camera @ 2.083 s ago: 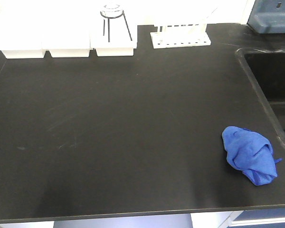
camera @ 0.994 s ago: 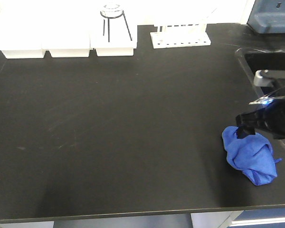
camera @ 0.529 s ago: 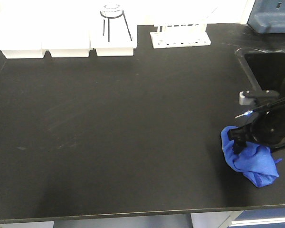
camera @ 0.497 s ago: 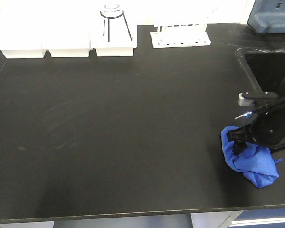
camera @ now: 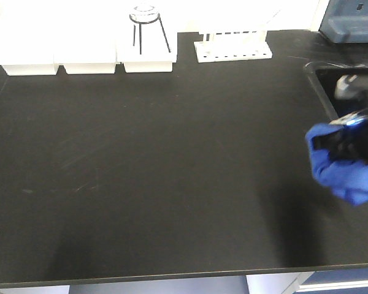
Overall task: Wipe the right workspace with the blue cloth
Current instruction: 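Grasp the blue cloth with the right gripper and lift it, then raise the held blue cloth with the right gripper toward the body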
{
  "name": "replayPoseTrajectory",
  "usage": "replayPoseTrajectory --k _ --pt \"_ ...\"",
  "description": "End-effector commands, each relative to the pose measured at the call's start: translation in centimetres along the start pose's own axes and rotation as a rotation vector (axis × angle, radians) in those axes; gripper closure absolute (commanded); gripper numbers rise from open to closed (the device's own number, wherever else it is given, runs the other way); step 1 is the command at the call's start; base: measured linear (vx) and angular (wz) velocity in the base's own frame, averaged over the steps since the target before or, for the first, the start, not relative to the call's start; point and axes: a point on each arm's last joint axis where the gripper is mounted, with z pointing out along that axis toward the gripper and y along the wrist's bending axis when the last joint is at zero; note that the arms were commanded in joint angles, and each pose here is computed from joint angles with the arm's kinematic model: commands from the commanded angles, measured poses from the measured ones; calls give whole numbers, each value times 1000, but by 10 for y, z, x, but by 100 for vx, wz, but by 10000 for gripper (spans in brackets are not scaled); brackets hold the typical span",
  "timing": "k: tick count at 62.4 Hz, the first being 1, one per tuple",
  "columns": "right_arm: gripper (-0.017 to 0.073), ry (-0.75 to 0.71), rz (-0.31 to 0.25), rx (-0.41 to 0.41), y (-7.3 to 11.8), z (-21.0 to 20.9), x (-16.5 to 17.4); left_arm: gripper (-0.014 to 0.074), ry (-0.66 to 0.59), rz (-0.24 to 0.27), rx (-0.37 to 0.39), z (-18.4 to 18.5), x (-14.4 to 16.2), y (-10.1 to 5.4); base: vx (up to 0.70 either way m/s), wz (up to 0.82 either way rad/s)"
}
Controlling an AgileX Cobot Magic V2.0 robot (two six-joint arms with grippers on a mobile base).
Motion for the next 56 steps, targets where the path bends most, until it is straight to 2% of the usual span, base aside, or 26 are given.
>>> replayPoseTrajectory --k 1,6,14,26,33,43,50,56 --pt "566 -210 -31 0 0 -51 -4 599 -60 -6 18 1 3 -1 0 0" --pt "564 -362 -39 -14 1 -86 6 599 -60 -6 18 1 3 -1 0 0" --pt "564 -611 -45 -24 1 -114 42 599 -60 -6 18 1 3 -1 0 0" --pt "564 -833 -38 -21 -2 -103 119 599 -60 -6 18 1 3 -1 0 0" --pt "564 -961 -44 -11 -3 -87 149 599 -60 -6 18 1 3 -1 0 0" --pt "562 -1234 -63 12 -4 -75 168 599 -60 -6 18 1 3 -1 0 0" --pt "560 -1270 -33 -5 -4 -71 171 599 -60 -6 18 1 3 -1 0 0" --pt "559 -1271 -28 -7 -4 -72 171 599 -60 -6 18 1 3 -1 0 0"
